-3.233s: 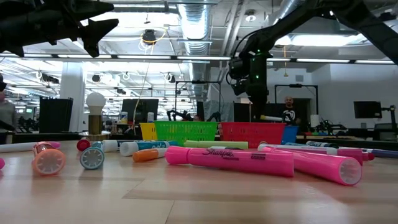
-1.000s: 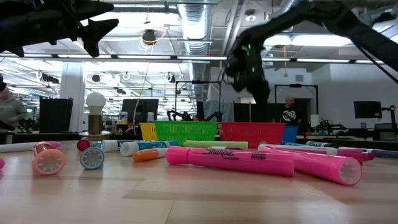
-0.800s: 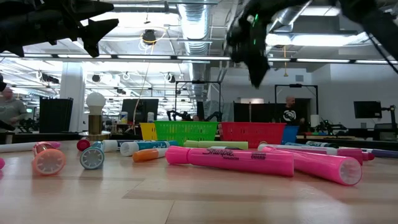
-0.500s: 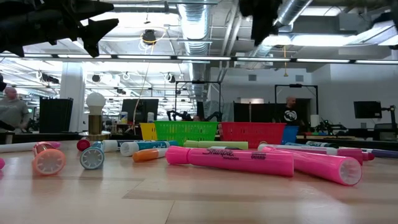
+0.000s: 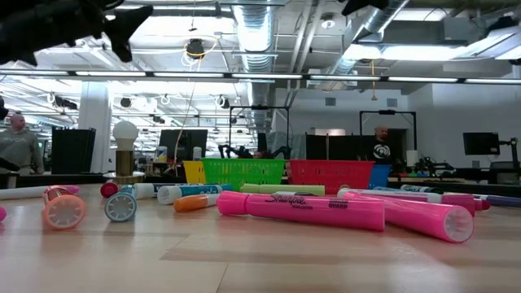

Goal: Pick & Place Markers
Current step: Put the orange highlighter into the blue bin

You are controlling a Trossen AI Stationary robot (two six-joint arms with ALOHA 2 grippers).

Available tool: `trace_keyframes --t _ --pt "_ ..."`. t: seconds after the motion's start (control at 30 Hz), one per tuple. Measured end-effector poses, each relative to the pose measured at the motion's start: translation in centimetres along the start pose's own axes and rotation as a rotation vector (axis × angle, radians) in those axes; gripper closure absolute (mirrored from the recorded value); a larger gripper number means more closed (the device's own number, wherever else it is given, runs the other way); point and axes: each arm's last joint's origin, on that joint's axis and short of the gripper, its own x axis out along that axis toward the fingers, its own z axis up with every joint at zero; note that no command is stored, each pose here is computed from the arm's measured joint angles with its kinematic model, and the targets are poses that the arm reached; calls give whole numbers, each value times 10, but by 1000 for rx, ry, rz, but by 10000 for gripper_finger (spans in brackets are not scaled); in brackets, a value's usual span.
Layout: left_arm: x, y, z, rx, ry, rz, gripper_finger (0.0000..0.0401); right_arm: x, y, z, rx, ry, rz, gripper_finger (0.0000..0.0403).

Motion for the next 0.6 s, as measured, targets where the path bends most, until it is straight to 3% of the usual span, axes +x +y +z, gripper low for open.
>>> trace_keyframes --t 0.23,0.6 --pt "40 0 12 -20 125 -92 225 20 5 -62 119 -112 42 234" --pt "122 -3 -11 -160 567 -163 225 44 8 -137 196 -293 148 238"
